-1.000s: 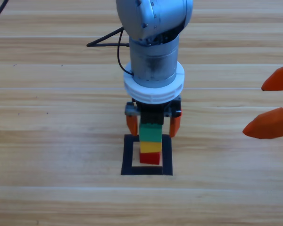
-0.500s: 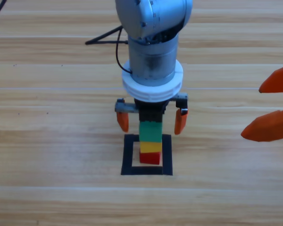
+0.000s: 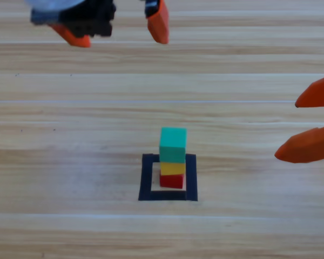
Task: Stack the blocks in the rectangular block: red at the bottom, yellow in the middle, green on top
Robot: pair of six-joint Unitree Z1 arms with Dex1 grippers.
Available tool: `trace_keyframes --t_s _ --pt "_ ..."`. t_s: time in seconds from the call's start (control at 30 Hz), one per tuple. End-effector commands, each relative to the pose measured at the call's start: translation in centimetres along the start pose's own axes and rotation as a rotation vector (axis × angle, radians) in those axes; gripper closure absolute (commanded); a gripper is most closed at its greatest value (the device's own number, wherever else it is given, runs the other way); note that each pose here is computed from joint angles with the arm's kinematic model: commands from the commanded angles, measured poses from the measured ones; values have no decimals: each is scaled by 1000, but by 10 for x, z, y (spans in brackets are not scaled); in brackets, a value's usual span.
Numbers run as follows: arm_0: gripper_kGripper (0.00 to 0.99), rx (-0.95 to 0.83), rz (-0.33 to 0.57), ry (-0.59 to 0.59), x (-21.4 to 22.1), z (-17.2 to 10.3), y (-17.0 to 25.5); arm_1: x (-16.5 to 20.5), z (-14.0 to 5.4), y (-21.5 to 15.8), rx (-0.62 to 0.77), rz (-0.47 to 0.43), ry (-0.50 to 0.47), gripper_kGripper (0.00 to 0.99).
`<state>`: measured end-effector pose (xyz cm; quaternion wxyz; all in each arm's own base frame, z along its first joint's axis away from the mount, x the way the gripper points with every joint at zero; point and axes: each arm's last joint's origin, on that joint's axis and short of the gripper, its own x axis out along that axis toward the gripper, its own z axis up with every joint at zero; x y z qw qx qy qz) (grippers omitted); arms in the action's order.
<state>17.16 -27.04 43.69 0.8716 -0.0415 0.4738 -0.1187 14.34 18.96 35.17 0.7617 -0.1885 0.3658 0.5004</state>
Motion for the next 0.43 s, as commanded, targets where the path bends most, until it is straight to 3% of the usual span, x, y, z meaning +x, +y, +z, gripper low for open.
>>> trace_keyframes --t_s 0.03,0.13,0.43 --pt "0 204 -216 -80 3 -86 47 25 0 -13 29 -15 66 1" --pt "0 249 -215 -79 12 -105 66 24 0 -13 30 -16 64 1" --pt "0 295 -217 -95 14 -110 72 25 1 -13 29 -15 66 1"
